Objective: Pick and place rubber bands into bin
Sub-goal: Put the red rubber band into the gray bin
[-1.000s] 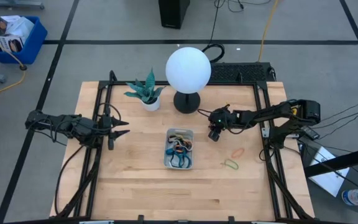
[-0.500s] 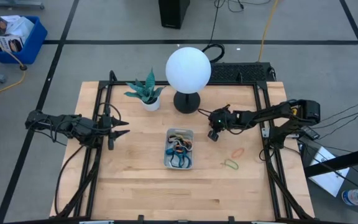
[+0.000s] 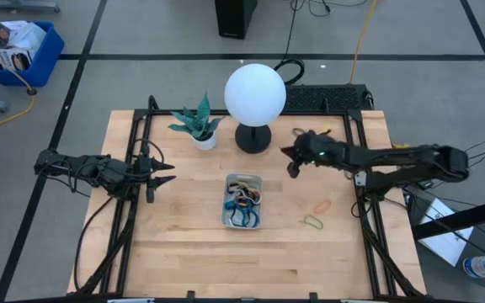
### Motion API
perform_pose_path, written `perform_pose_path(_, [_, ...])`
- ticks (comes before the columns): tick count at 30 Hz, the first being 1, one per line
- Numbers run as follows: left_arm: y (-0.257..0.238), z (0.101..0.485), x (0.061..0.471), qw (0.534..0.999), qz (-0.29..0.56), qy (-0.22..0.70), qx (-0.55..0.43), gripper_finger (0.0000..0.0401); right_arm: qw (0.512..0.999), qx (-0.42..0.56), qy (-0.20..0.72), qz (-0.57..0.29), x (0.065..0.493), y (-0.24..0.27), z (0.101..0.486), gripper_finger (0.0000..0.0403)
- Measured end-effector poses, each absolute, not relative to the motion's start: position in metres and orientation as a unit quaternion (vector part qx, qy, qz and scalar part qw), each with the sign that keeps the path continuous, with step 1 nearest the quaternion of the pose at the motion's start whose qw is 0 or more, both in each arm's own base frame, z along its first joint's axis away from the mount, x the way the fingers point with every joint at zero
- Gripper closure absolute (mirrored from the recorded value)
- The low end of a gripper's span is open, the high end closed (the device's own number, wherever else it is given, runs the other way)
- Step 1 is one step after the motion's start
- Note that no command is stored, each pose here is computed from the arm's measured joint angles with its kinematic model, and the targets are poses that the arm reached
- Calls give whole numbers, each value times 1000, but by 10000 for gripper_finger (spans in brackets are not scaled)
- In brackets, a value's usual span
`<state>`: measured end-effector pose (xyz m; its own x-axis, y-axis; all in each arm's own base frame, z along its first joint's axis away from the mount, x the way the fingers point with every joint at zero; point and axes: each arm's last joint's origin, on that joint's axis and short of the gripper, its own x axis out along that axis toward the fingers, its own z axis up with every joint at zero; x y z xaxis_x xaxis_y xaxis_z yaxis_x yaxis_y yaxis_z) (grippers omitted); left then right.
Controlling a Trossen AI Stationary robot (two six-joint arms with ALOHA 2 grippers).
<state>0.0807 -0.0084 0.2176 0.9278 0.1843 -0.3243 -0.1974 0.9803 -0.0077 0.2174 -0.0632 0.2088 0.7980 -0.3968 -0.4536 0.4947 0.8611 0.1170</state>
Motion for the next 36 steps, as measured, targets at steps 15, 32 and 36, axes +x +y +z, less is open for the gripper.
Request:
perform_pose_path(15, [-8, 218, 81, 982, 96, 164, -13, 235, 991, 57, -89, -76, 201, -34, 327, 403])
perform_pose_path(32, [-8, 218, 81, 982, 97, 163, -19, 235, 986, -24, 165, 25, 308, 13, 333, 403])
perform_pose_path(36, [-8, 218, 81, 982, 97, 163, -19, 235, 974, -9, 226, 26, 328, 16, 301, 403])
